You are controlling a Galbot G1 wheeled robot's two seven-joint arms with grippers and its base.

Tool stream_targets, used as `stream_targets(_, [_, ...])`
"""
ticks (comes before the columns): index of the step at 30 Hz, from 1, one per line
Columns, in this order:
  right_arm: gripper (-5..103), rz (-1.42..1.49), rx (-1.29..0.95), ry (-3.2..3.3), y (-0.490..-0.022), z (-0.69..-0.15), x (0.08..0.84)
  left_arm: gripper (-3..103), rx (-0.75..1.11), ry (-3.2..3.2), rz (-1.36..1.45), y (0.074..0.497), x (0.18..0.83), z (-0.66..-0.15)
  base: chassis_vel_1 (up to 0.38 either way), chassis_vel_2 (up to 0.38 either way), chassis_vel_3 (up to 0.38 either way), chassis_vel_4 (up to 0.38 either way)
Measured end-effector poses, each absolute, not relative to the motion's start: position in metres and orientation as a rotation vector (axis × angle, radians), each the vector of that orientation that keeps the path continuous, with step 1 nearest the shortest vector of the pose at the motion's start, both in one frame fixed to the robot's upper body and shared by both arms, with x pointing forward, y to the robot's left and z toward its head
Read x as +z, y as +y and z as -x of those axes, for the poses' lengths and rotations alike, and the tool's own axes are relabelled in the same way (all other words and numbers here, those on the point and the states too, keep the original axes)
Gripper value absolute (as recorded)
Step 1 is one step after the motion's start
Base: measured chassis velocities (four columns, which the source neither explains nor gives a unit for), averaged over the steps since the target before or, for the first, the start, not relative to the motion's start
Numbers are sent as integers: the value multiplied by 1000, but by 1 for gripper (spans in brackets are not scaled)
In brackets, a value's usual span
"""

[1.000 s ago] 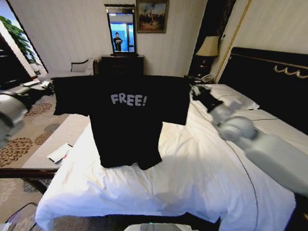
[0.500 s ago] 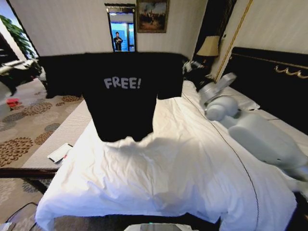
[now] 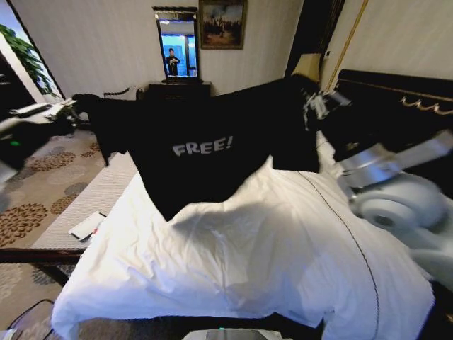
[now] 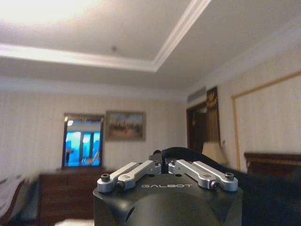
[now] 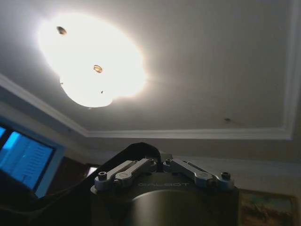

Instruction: Fold the clothes on the bed.

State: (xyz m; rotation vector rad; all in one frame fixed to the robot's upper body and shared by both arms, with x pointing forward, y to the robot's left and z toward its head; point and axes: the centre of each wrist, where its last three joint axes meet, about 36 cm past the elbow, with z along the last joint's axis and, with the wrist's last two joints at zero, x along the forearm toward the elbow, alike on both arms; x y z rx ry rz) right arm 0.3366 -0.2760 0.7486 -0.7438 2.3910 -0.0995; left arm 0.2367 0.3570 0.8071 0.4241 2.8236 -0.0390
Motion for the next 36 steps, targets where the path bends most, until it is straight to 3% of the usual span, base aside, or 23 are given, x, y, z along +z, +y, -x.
stream_targets(6, [1,789,-154,2364,-267,-312,768,2,-1,2788,-441,359,832,-221,0,0,0,0])
stream_targets(11, [1,745,-150,2456,-282,-344,756,2,56,2870,-406,360,816,-253,0,0,0,0])
stream_targets(21, [1,677,-11,2870,-299,-470,591,2,129,3302,-386,374,676,-392,0,0,0,0])
stream_targets(26, [1,642,45,3089,-251,-545,444,2,80,3550,-281,371,552,-496,0,0,0,0])
stream_targets(36, [1,494,-47,3207,-236,-614,379,2,-61,3622,-188,345,488,-579,0,0,0,0])
